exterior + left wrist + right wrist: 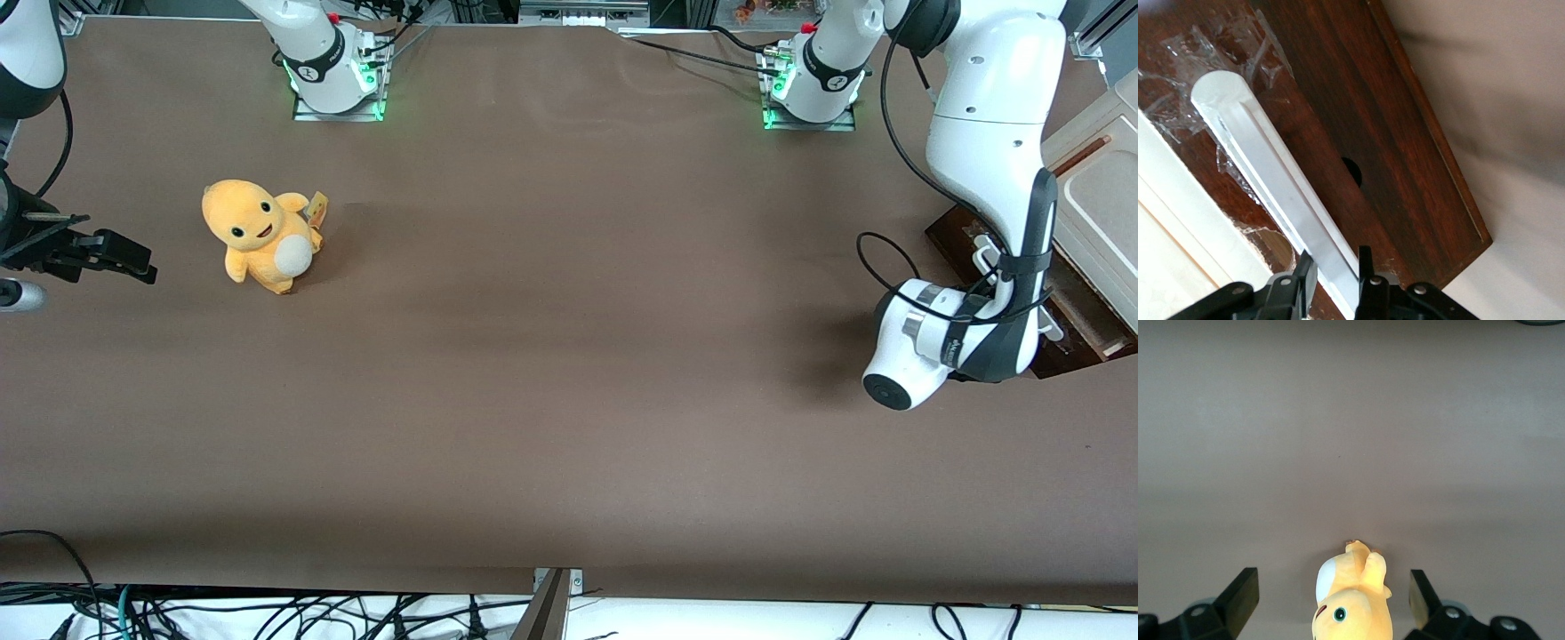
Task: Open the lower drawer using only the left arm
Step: 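Pull the handle with the left gripper, sliding the drawer outward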
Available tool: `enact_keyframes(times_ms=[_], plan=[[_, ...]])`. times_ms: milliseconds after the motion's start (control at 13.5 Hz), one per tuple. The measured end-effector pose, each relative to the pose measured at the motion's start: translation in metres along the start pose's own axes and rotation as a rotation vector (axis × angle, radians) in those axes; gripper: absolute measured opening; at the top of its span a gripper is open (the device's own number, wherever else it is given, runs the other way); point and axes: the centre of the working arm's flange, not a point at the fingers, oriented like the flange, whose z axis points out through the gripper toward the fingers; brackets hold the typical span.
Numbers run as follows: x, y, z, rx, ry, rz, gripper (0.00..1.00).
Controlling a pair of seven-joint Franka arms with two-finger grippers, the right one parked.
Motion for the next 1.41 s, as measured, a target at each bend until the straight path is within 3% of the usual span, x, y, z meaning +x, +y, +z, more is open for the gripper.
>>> enact_keyframes(times_ms=[222, 444, 889, 1111, 1259, 1407], plan=[[0.001, 0.005, -0.009, 0.009, 0.000, -0.002, 0.29], [-0.002, 0.007, -0.023, -0.016, 0.016, -0.003, 0.29], [-0.004, 0.011, -0.030, -0.015, 0.019, -0.001, 0.29], [-0.008, 0.013, -0.044, -0.029, 0.044, 0.039, 0.53], [-0.014, 0.009, -0.067, -0.101, 0.068, 0.036, 0.75], [-0.021, -0.007, -0.092, -0.246, 0.079, 0.028, 0.96]])
